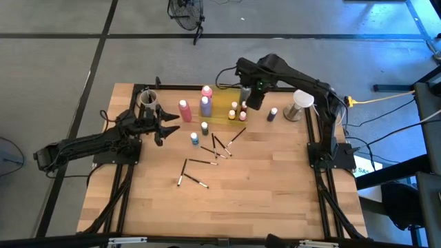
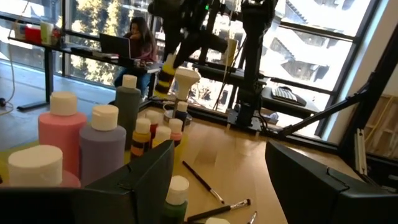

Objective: Pick & Place Paint Supplies
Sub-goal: Put the small light yellow paint bottle into the yellow bin

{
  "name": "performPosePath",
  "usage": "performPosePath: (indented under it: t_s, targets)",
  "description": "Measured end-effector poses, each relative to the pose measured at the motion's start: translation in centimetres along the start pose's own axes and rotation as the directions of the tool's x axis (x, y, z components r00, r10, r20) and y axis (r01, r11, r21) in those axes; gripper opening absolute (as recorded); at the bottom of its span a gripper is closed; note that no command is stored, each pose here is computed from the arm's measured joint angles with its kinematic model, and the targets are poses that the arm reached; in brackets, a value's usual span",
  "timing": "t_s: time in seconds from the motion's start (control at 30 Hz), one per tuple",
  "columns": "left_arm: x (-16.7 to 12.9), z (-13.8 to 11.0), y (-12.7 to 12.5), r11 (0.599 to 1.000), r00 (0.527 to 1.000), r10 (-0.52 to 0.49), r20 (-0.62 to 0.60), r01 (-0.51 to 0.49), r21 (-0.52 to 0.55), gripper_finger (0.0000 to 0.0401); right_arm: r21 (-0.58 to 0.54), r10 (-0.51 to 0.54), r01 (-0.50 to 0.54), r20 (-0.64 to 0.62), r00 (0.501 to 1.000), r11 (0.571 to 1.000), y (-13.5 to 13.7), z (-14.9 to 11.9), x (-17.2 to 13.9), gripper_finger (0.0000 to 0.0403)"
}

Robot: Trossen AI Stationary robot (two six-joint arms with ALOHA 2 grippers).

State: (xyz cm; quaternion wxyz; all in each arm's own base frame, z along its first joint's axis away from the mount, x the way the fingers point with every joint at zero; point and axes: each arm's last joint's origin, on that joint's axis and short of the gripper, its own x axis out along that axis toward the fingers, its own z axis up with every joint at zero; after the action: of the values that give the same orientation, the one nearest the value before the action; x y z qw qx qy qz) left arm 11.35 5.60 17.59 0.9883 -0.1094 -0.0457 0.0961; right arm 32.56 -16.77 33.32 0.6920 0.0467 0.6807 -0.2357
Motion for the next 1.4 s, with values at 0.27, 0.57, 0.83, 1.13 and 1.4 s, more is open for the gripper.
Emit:
performPosePath:
  t_s: [0.27, 0.57, 0.83, 1.13, 1.4]
  targets:
    - [0.0, -0.2, 0.0, 1.000, 1.000, 0.004, -0.015, -0.004, -0.003, 0.0249, -0.048, 0.074, -0.067, 0.167, 0.983, 0.997, 2.5, 0.8, -3.3, 0.0118]
    - [0.0, -0.1, 0.1, 1.000, 1.000, 0.010, -0.013, -0.010, -0.003, 0.0249, -0.137, 0.150, -0.107, 0.355, 0.923, 0.985, 5.9, 3.1, -3.8, 0.0118]
    - [0.0, -0.2, 0.1, 1.000, 1.000, 0.009, -0.017, -0.009, -0.004, 0.0249, -0.179, 0.217, -0.155, 0.417, 0.883, 0.972, 7.7, 5.4, -2.3, 0.0118]
    - [0.0, -0.5, 0.1, 1.000, 0.999, -0.004, -0.048, 0.003, -0.015, 0.0249, -0.172, 0.214, -0.166, 0.316, 0.924, 0.971, 8.4, 7.1, 1.7, 0.0118]
    - [0.0, -0.4, 0.1, 1.000, 0.999, 0.006, -0.043, -0.007, -0.012, 0.0249, -0.157, 0.206, -0.170, 0.249, 0.946, 0.973, 8.5, 8.3, 5.0, 0.0118]
